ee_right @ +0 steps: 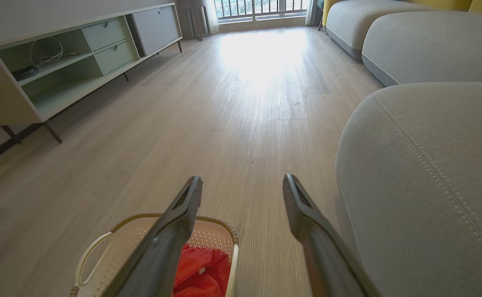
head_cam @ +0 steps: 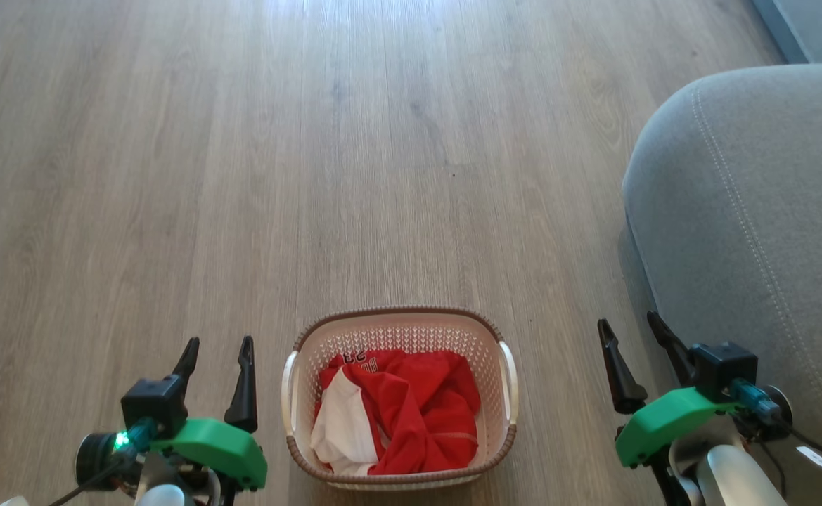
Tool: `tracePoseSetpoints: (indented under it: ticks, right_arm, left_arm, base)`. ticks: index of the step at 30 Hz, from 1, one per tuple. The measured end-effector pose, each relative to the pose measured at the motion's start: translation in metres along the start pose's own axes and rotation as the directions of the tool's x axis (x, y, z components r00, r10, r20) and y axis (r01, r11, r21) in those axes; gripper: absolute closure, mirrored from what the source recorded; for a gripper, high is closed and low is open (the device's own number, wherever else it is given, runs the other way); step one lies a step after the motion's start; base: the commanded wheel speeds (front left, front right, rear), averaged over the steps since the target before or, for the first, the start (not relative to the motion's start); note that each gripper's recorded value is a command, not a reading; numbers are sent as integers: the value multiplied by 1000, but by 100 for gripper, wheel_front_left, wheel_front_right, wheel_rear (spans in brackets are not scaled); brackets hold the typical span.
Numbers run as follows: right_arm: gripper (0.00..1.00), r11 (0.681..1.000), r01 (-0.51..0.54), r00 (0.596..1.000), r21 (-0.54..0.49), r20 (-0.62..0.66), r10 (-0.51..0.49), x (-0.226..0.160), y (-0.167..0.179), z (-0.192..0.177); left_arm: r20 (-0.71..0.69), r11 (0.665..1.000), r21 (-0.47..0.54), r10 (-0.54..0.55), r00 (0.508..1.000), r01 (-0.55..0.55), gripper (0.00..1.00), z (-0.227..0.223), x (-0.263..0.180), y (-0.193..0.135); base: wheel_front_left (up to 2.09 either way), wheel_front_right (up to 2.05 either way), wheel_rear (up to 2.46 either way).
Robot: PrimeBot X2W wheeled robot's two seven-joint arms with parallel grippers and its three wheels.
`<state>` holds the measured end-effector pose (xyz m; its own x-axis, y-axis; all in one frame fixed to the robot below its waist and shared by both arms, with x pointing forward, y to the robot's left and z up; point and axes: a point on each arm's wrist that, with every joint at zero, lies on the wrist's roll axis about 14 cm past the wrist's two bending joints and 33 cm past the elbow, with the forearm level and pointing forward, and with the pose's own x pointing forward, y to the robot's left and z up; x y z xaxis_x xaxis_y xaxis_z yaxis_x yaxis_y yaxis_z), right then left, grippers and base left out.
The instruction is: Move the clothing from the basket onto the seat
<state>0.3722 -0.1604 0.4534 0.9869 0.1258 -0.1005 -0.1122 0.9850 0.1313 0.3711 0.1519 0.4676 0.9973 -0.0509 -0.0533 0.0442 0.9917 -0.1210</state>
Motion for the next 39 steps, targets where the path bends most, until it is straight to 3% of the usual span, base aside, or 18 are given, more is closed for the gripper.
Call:
tracePoseSetpoints:
  ticks: [10, 17, 23, 29, 33, 39]
  right_arm:
    - [0, 999, 30, 1000, -22, 7, -30, 20, -14, 3]
    - [0, 998, 56, 998, -41, 17, -56, 55, -29, 3]
    - [0, 997, 62, 998, -48, 35, -60, 108, -39, -3]
    - [0, 996, 75, 997, -48, -3, -75, 148, -52, -40]
    - [0, 995, 87, 993, -51, -73, -91, 161, -63, -82]
    - [0, 990, 122, 983, -67, -127, -129, 156, -80, -107]
  left_arm:
    - [-38, 999, -7, -34, 999, 34, 0, -14, 21, -9]
    - [-20, 997, -13, -74, 997, 74, 0, -13, 67, -22]
    - [-7, 991, -23, -134, 991, 134, 0, -26, 124, -41]
    - [-64, 978, -28, -209, 976, 207, 0, -74, 166, -63]
    - [-162, 964, -15, -265, 951, 266, 0, -132, 181, -77]
    - [-364, 921, -11, -367, 856, 390, 0, -214, 166, -104]
  base:
    - [0, 0, 0]
    - [0, 0, 0]
    - [0, 0, 0]
    - [0, 0, 0]
    - [0, 0, 0]
    - [0, 0, 0]
